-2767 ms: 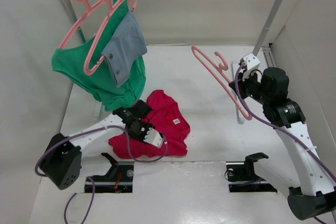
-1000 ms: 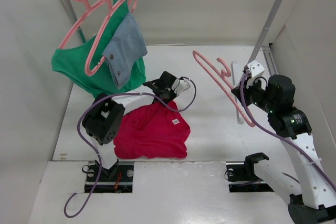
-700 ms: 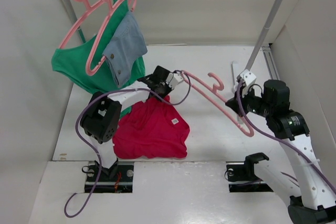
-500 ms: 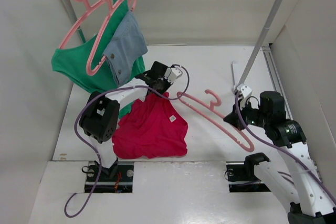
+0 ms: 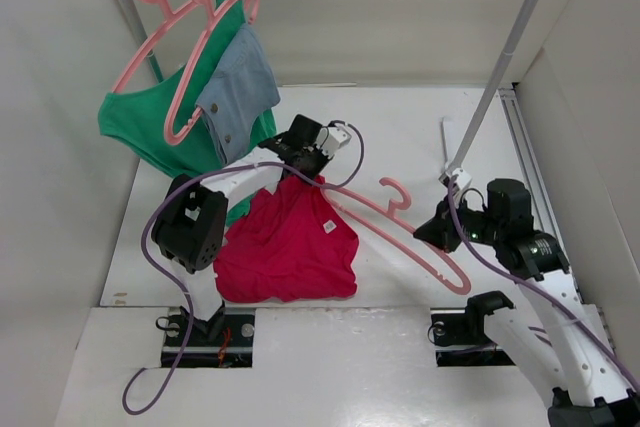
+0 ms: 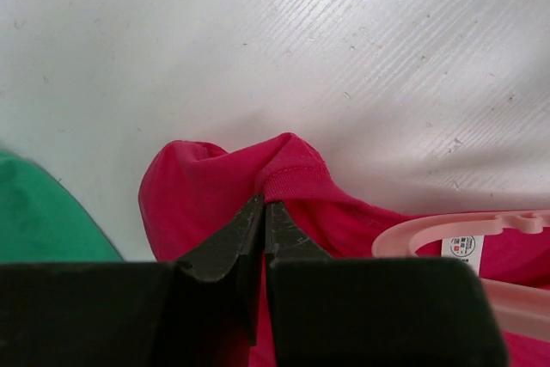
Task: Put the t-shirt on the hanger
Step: Place tshirt on hanger
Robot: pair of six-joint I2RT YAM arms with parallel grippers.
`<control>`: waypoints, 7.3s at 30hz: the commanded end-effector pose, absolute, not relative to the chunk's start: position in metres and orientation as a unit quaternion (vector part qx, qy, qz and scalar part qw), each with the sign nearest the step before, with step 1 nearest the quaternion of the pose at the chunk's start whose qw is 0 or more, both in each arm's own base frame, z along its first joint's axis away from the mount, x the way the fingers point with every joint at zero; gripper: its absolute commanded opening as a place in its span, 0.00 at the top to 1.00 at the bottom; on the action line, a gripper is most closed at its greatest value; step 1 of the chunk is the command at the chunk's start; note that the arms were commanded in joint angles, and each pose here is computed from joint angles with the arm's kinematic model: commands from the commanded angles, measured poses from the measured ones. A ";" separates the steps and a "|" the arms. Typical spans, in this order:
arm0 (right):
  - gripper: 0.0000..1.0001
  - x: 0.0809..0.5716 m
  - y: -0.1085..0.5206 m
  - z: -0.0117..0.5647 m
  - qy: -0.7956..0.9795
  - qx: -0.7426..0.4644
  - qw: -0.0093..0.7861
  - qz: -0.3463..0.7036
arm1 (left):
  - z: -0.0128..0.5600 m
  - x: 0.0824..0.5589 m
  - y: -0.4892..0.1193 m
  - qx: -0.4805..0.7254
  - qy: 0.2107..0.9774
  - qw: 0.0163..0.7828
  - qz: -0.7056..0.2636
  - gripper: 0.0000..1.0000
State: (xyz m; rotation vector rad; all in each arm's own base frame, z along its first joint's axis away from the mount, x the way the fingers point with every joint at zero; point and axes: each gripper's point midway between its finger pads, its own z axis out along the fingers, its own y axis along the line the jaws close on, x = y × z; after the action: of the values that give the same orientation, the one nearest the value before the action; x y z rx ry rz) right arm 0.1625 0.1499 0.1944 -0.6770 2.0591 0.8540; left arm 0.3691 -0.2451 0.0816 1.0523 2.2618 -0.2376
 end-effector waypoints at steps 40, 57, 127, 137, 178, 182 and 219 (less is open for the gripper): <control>1.00 0.252 0.193 0.255 0.758 -0.206 0.507 0.355 | 0.278 0.349 -0.313 0.398 0.789 0.409 -0.228 1.00; 1.00 0.280 0.178 0.295 0.700 -0.210 0.606 0.315 | 0.284 0.233 -0.322 0.626 0.626 0.394 -0.249 1.00; 0.00 0.241 0.221 0.330 0.582 -0.420 0.584 0.379 | 0.173 0.252 -0.255 0.809 0.397 0.419 -0.112 1.00; 0.35 0.288 0.203 0.154 0.813 -0.332 0.394 0.272 | 0.174 0.238 -0.252 0.827 0.363 0.414 -0.117 1.00; 0.30 0.308 0.209 0.079 0.854 -0.299 0.350 0.242 | 0.169 0.242 -0.249 0.813 0.395 0.411 -0.116 1.00; 0.32 0.312 0.211 0.070 0.856 -0.304 0.347 0.235 | 0.169 0.242 -0.249 0.813 0.395 0.411 -0.116 1.00; 1.00 0.329 0.203 0.052 0.876 -0.257 0.339 0.228 | 0.182 0.255 -0.245 0.771 0.448 0.435 -0.126 1.00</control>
State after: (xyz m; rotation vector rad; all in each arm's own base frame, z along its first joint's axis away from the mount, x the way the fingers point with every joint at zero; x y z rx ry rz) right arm 0.3131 0.2193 0.0508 -0.7822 2.2767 0.6094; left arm 0.2491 -0.2378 0.1571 2.0133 1.1244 -0.2921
